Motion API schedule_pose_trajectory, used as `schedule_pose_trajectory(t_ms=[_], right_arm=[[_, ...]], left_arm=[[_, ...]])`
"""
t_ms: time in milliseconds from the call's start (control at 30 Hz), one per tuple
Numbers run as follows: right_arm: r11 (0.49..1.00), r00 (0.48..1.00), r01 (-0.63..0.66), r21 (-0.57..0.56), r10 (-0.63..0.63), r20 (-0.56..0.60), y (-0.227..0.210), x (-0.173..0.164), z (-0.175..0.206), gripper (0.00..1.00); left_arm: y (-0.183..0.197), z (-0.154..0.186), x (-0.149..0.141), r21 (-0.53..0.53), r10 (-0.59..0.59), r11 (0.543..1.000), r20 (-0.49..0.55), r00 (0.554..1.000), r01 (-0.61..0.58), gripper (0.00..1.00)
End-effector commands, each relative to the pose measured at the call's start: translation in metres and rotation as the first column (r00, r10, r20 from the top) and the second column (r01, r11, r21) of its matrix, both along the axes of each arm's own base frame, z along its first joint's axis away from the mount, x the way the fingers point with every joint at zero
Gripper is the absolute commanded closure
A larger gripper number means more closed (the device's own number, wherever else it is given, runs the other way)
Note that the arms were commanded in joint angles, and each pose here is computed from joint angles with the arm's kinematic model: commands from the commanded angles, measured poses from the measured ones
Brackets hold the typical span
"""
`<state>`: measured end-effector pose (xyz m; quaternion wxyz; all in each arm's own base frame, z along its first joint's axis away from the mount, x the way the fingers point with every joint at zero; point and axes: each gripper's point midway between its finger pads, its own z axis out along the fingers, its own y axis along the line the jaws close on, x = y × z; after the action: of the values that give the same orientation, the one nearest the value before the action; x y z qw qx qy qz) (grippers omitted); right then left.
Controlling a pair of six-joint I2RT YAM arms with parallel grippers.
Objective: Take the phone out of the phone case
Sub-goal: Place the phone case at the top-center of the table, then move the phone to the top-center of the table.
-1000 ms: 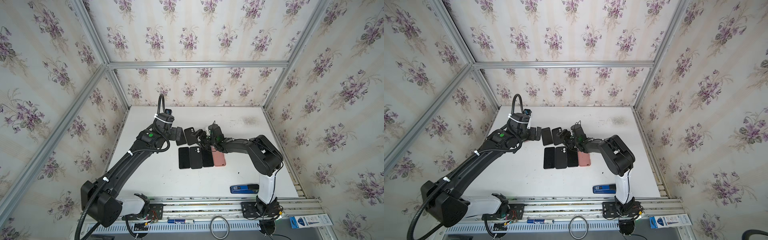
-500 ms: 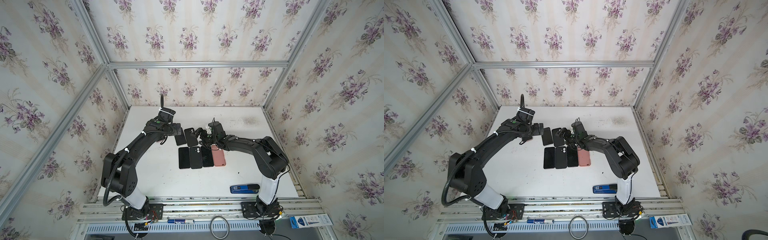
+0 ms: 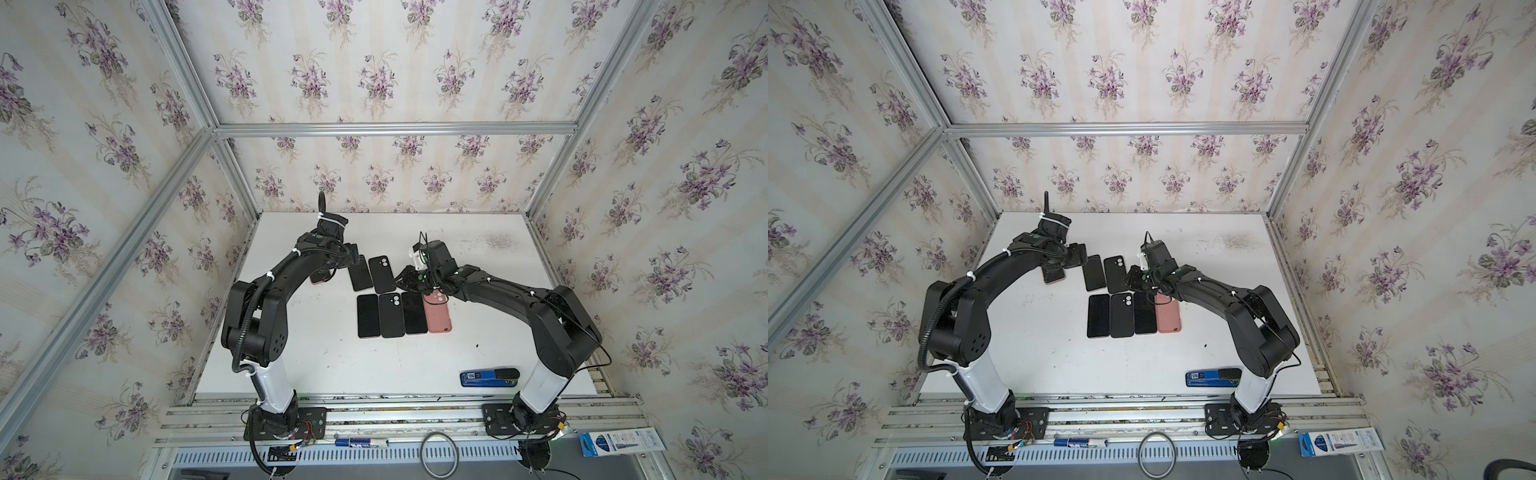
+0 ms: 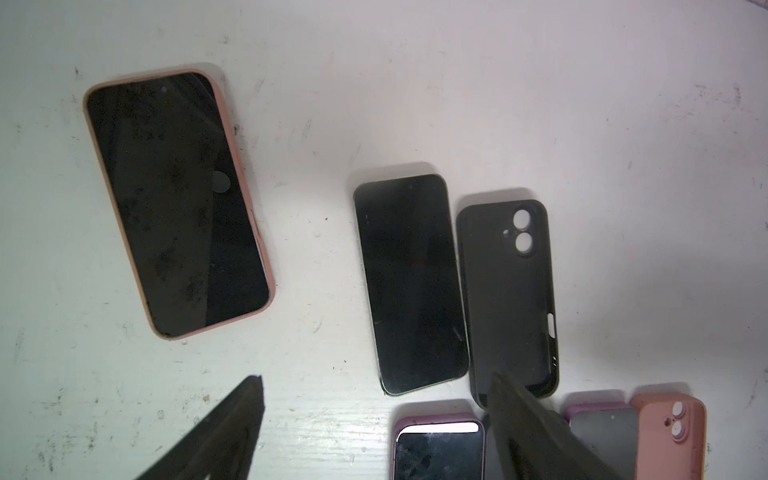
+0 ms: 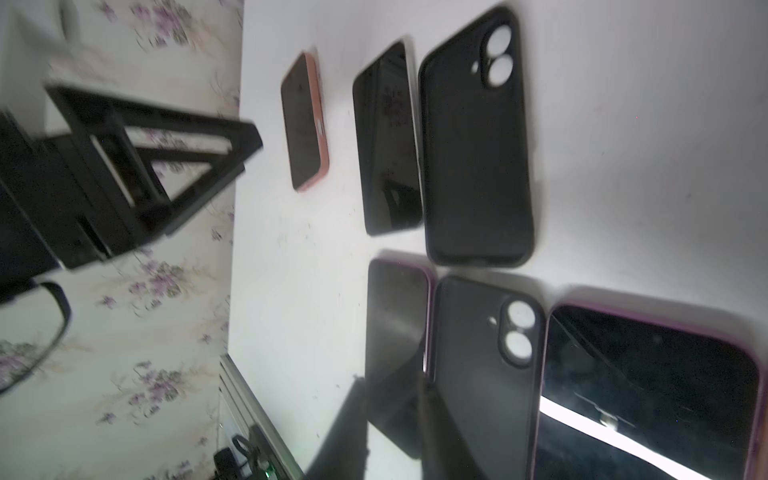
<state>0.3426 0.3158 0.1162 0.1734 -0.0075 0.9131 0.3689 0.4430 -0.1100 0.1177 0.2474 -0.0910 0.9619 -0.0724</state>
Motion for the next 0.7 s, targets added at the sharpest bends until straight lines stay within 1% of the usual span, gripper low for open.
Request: schedule_pose_trajectory(t_ms=[0,100,167,233,333,433,667], right_arm=[[0.99,0.996,-0.088,-0.111,0.087,-0.005,-0.004,-0.021,-0.015,0.93],[0.985,0.993,-0.115,-0.132,0.114,-0.016,0.003,-0.028,-0.024,0.97],[0.984,0.993,-0.117,-0.134,0.114,-0.027,0.007,-0.028,-0.031,0.98],[0.984,0.993,-0.119,-0.136,0.115,-0.033,0.01,-0.027,-0.036,0.99],[0.985,0.993,-0.113,-0.133,0.109,-0.038,0.012,-0.024,-0.041,1.0],[0.987,0.994,-0.104,-0.125,0.103,-0.021,0.013,-0.022,-0.038,1.0],[0.988,0.995,-0.097,-0.12,0.1,0.014,0.011,-0.02,-0.026,1.0]], left_arm=[[0.007,-0.004,0.004,-0.008,0.042,0.999,0.005,0.999,-0.042,0.25],[0.017,-0.015,0.003,0.007,0.058,0.998,-0.02,0.998,-0.058,0.4],[0.02,-0.021,0.003,0.018,0.057,0.998,-0.032,0.998,-0.057,0.52],[0.02,-0.028,0.003,0.028,0.051,0.998,-0.046,0.998,-0.05,0.6],[0.021,-0.039,0.005,0.044,0.044,0.998,-0.066,0.997,-0.041,0.67],[0.023,-0.047,0.006,0.065,0.045,0.997,-0.083,0.996,-0.039,0.7],[0.025,-0.062,0.012,0.097,0.048,0.995,-0.112,0.993,-0.038,0.7]])
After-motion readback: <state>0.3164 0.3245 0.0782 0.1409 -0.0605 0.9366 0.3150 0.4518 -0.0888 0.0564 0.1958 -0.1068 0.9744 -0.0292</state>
